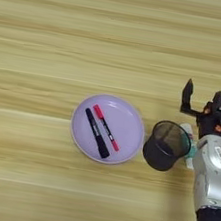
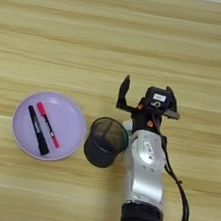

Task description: Move the objects on the table

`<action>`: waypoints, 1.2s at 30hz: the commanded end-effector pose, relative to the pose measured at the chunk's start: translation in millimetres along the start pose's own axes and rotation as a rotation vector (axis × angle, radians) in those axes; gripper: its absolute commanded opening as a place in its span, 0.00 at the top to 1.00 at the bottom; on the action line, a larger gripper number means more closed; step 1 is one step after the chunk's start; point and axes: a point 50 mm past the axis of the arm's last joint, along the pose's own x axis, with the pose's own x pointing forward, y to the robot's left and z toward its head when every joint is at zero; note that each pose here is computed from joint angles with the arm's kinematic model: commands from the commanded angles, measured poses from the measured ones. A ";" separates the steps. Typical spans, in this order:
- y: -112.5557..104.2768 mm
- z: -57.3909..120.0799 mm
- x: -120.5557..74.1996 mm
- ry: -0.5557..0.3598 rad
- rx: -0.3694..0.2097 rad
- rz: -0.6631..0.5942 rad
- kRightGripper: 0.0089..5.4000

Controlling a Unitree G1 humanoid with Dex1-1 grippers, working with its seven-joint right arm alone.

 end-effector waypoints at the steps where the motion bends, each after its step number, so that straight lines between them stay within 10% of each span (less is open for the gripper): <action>1: 3.0 28.1 14.0 -0.123 -0.004 0.020 0.00; 20: -2.7 55.7 12.6 -0.153 -0.084 0.180 0.00; 36: -40.6 71.9 -48.0 0.077 -0.130 0.341 0.00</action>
